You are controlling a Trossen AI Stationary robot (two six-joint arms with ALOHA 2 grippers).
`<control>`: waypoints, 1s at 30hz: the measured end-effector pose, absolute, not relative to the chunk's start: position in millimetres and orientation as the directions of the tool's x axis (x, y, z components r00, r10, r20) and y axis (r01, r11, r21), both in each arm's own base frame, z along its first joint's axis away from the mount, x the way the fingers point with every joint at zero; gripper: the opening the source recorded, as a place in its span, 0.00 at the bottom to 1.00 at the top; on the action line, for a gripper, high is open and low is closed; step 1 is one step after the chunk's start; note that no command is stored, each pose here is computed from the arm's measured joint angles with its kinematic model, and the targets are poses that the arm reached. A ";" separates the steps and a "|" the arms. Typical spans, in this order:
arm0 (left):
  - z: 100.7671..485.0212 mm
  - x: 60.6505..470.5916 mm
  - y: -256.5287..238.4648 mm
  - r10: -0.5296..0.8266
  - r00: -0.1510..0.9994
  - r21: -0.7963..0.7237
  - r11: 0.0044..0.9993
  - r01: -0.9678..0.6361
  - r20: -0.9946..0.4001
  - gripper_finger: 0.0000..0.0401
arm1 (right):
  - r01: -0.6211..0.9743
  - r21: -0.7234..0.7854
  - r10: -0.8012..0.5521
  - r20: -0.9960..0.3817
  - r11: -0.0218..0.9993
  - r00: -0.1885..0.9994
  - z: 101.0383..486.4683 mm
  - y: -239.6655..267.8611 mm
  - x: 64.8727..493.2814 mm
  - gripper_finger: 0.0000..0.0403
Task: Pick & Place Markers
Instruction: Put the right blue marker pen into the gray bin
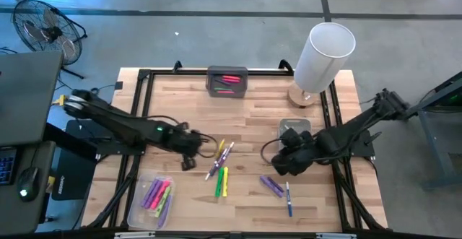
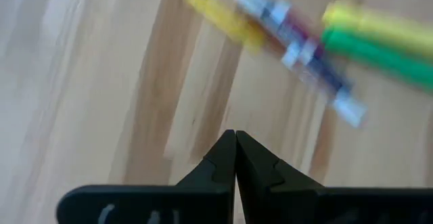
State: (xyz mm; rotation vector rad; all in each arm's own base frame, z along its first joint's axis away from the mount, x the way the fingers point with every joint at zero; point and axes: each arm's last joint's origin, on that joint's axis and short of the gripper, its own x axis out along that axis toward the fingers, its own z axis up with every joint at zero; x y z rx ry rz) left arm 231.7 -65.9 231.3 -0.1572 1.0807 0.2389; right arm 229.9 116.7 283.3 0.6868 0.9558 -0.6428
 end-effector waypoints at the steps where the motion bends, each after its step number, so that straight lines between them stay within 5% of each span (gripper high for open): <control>1: 230.4 222.5 -63.9 0.122 0.437 0.001 0.964 -0.267 -0.891 0.00 | 0.768 0.218 -0.181 -0.899 0.602 0.398 284.8 120.2 234.0 0.00; 13: 224.3 193.0 -53.3 0.135 0.468 0.015 0.968 -0.251 -0.873 0.00 | 0.952 0.073 -0.009 -0.997 0.296 0.080 256.4 219.5 239.5 0.00; 18: 225.2 193.9 -53.5 0.131 0.480 0.023 0.974 -0.224 -0.867 0.00 | 0.967 -0.082 0.063 -0.993 0.243 -0.100 231.5 247.5 227.8 0.01; 30: 225.5 194.4 -53.6 0.131 0.486 0.029 0.977 -0.212 -0.864 0.00 | 0.962 -0.055 -0.011 -0.998 0.269 -0.054 204.4 251.5 241.2 0.27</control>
